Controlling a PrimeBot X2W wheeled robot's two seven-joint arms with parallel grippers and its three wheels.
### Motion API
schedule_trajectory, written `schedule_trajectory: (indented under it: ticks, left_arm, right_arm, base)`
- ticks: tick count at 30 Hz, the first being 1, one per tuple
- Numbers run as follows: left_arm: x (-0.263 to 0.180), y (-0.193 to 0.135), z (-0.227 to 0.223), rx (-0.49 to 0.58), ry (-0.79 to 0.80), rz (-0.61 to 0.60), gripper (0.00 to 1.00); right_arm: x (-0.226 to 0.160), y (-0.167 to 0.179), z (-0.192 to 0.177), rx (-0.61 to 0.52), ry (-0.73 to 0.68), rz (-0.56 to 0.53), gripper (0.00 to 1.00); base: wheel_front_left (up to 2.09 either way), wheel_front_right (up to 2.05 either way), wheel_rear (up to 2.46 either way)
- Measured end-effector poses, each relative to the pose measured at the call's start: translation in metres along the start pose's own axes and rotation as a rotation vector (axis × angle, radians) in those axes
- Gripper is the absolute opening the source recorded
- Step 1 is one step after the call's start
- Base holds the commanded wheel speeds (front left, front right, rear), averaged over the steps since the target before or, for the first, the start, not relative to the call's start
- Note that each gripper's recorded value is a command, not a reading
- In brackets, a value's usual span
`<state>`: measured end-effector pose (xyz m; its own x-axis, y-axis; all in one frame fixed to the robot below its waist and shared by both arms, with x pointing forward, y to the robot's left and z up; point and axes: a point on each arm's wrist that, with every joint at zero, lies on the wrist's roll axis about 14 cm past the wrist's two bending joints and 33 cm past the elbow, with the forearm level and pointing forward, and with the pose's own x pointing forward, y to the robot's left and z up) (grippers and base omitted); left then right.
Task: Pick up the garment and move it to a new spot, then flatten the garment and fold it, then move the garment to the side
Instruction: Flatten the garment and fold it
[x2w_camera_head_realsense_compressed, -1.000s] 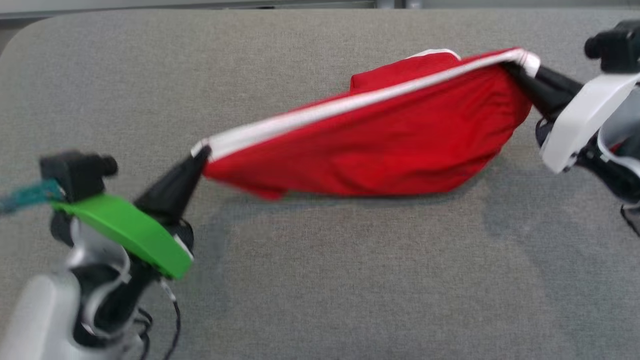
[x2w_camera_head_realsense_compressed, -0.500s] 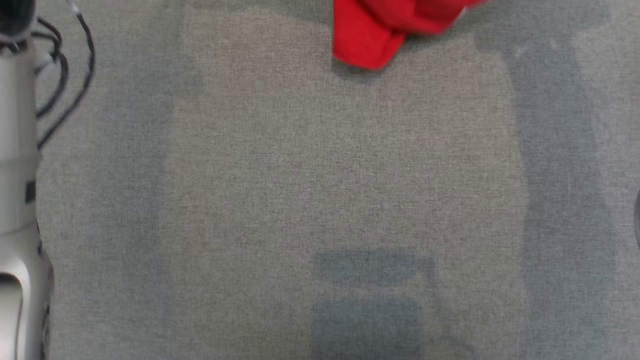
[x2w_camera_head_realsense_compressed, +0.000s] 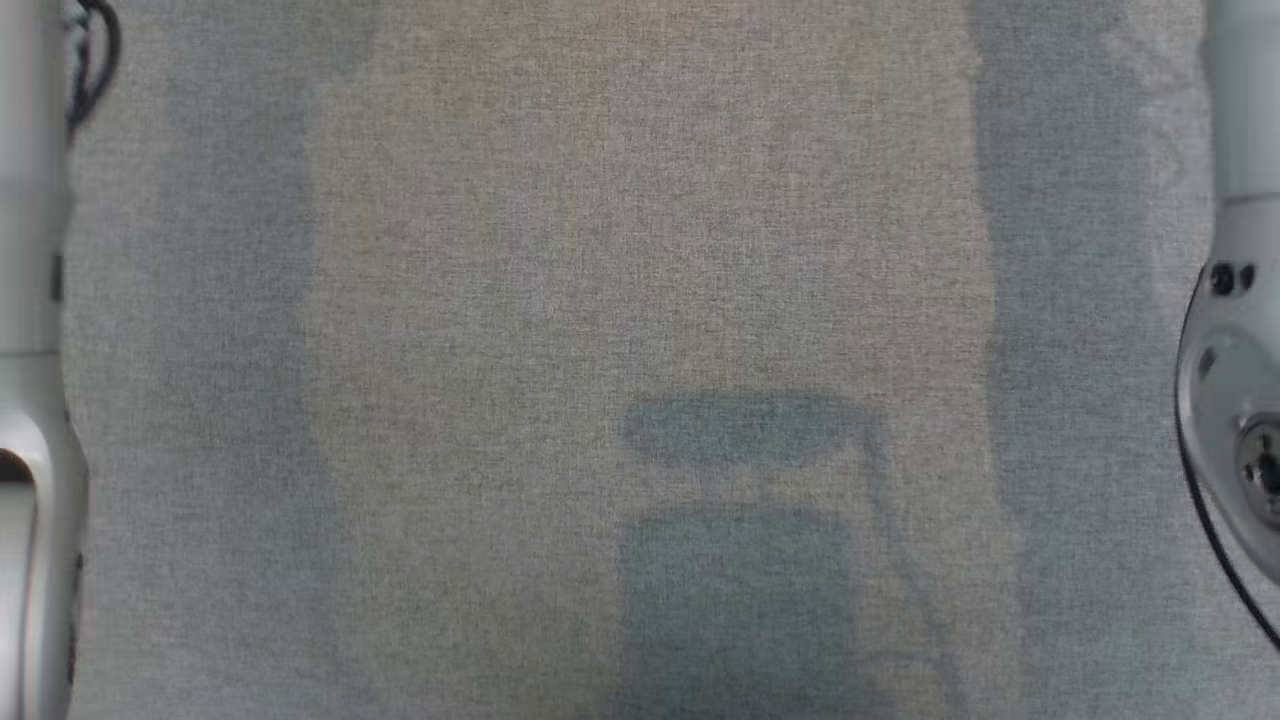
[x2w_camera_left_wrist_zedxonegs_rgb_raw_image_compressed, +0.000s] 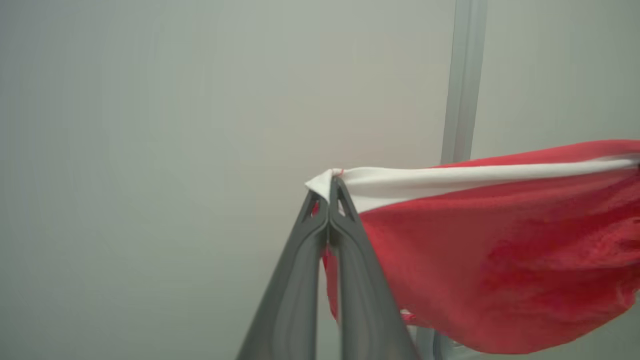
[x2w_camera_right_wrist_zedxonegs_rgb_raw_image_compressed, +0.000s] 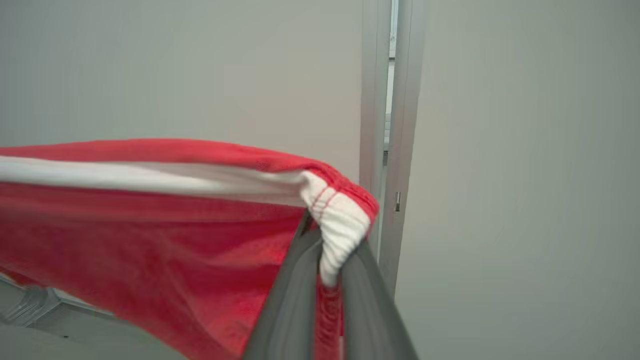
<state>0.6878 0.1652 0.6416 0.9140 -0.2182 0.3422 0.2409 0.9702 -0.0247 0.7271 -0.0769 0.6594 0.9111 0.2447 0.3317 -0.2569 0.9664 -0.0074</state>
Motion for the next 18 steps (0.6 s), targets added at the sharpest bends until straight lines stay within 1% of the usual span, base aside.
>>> schedule_trajectory:
  ticks: [3,5,7,8,10,12,14,18]
  left_arm:
    - [-0.025,-0.007,-0.043,-0.039,0.106,-0.015,0.00]
    - [-0.052,-0.004,-0.070,-0.062,0.185,-0.004,0.00]
    - [-0.075,0.000,-0.081,-0.088,0.223,0.007,0.00]
    - [-0.084,-0.002,-0.085,-0.096,0.236,-0.001,0.00]
    - [-0.102,-0.009,-0.090,-0.115,0.257,-0.024,0.00]
    - [-0.120,-0.018,-0.089,-0.135,0.268,-0.051,0.00]
    - [-0.141,-0.021,-0.089,-0.158,0.285,-0.056,0.00]
    - [-0.204,-0.019,-0.096,-0.203,0.369,-0.032,0.00]
  right_arm:
    - [-0.025,0.015,-0.052,0.041,0.115,0.039,0.00]
    - [-0.051,0.027,-0.089,0.062,0.212,0.065,0.00]
    - [-0.075,0.038,-0.111,0.086,0.282,0.090,0.00]
    - [-0.085,0.044,-0.117,0.097,0.301,0.107,0.00]
    - [-0.101,0.047,-0.121,0.122,0.317,0.120,0.00]
    - [-0.117,0.034,-0.118,0.123,0.298,0.117,0.00]
    - [-0.134,0.021,-0.113,0.152,0.283,0.100,0.00]
    - [-0.195,0.020,-0.117,0.236,0.335,0.107,0.00]
  base:
    - [0.00,0.00,0.00]
    - [0.00,0.00,0.00]
    - [0.00,0.00,0.00]
    - [0.00,0.00,0.00]
    - [0.00,0.00,0.00]
    - [0.00,0.00,0.00]
    - [0.00,0.00,0.00]
    - [0.00,0.00,0.00]
